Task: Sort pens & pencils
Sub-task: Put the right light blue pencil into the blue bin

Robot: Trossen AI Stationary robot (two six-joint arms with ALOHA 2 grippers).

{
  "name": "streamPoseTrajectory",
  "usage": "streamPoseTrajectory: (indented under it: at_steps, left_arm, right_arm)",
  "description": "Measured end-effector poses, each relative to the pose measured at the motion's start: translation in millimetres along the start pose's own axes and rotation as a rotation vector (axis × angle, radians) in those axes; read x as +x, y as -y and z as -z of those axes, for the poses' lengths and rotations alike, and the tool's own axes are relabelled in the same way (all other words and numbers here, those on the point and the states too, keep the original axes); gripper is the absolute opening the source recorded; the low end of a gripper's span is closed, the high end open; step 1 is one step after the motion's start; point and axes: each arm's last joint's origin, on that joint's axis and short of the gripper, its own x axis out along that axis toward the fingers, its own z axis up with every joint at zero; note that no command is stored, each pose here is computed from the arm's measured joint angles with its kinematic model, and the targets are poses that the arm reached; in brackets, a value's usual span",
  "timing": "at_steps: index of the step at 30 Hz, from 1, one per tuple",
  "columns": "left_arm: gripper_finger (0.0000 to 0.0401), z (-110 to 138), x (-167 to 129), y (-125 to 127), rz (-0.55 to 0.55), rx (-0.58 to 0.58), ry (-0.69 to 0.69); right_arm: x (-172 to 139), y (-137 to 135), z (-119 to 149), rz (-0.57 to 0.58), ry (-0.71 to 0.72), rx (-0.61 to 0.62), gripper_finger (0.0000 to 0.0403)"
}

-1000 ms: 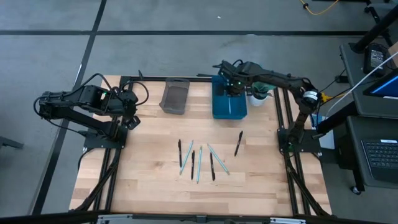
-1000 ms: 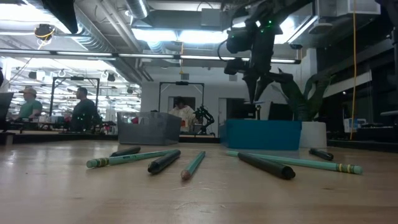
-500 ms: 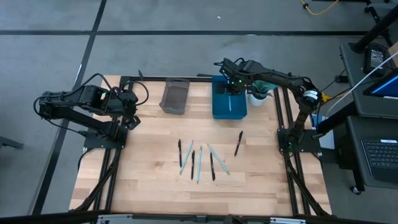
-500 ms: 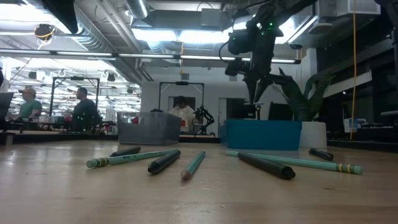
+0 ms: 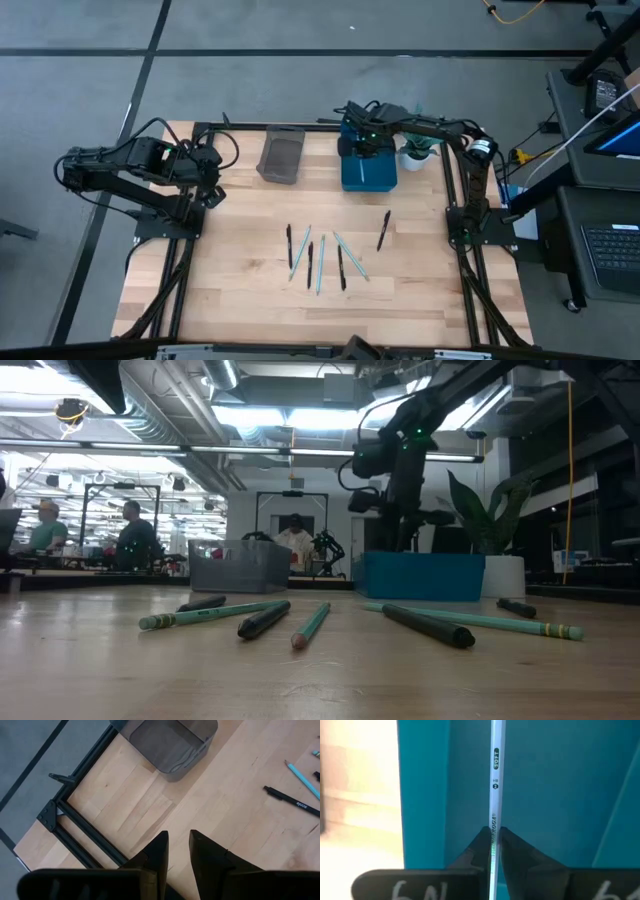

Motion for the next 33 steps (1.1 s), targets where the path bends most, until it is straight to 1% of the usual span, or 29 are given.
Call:
streamPoseTrajectory:
  at_steps: [6, 15, 20, 27, 33]
  left_arm:
    - [0.0073, 0.0, 0.0, 0.0, 0.0, 0.001, 0.0]
    - [0.0073, 0.0, 0.0, 0.0, 0.0, 0.002, 0.0]
    - [0.0073, 0.0, 0.0, 0.0, 0.0, 0.003, 0.0]
    - [0.0073, 0.0, 0.0, 0.0, -0.001, 0.003, 0.0]
    - [0.0073, 0.0, 0.0, 0.0, 0.0, 0.028, 0.0]
  right_arm:
    - [0.0, -0.1, -1.3, 0.007, 0.023, -0.021, 0.0036]
    - [-1.1, -2.9, -4.6, -0.04, 0.029, -0.02, 0.0039]
    - [-1.4, -1.9, -6.0, -0.076, -0.014, 0.003, 0.0058]
    - [-1.4, -1.6, -6.3, -0.071, -0.008, 0.01, 0.0091]
    - [-4.5, -1.7, -6.2, -0.075, 0.004, 0.01, 0.0096]
